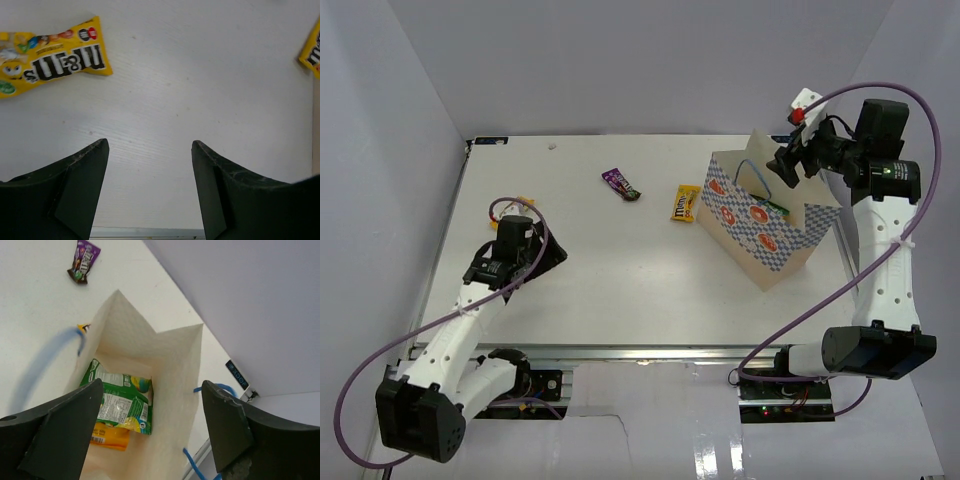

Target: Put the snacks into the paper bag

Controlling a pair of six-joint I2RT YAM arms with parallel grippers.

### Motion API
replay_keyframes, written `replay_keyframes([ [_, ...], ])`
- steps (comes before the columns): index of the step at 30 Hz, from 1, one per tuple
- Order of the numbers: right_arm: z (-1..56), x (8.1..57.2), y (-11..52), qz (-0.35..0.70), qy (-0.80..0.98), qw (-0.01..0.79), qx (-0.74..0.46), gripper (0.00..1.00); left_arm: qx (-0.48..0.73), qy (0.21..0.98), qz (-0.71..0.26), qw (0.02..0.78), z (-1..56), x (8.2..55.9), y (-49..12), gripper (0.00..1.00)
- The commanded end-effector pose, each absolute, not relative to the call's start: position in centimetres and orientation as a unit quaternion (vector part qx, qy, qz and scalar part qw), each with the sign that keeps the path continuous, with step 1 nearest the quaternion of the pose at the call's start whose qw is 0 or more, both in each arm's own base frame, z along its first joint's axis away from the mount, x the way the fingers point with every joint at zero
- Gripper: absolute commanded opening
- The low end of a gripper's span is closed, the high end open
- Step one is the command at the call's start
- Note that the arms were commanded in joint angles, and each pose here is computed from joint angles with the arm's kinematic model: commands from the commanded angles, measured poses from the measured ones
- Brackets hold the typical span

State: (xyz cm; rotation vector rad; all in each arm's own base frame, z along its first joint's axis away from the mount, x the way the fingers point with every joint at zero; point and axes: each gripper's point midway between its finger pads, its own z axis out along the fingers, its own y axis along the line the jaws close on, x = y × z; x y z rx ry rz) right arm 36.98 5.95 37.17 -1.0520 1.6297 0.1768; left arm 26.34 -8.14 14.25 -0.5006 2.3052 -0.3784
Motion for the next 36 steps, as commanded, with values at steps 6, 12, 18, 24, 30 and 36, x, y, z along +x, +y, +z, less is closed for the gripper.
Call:
replay_keyframes([
  [6, 46.5, 36.6, 6.6, 0.080, 0.647, 0.654, -0.383, 0.96, -0.534, 0.797, -0.093, 0.268, 11.1, 23.3, -5.1, 0.80],
  [12, 47.6, 35.6, 9.2, 0.159, 0.613, 0.658, -0.406, 0.97, -0.688, 0.664, -0.105, 0.275, 9.7, 25.4, -2.7, 0.85],
  [18, 45.9, 33.4, 12.3, 0.239, 0.582, 0.630, -0.455, 0.94, -0.723, 0.632, -0.135, 0.244, 7.1, 29.8, -0.9, 0.85],
  [24, 44.5, 32.5, 13.7, 0.265, 0.583, 0.612, -0.463, 0.94, -0.725, 0.648, -0.093, 0.214, 4.6, 31.3, 1.0, 0.83],
  [30, 43.2, 31.8, 15.2, 0.283, 0.583, 0.595, -0.476, 0.94, -0.714, 0.663, -0.082, 0.211, 3.9, 33.0, 1.8, 0.71],
  [36, 41.4, 29.3, 19.4, 0.333, 0.562, 0.554, -0.516, 0.95, -0.677, 0.690, -0.091, 0.239, 4.7, 34.6, 2.3, 0.41],
])
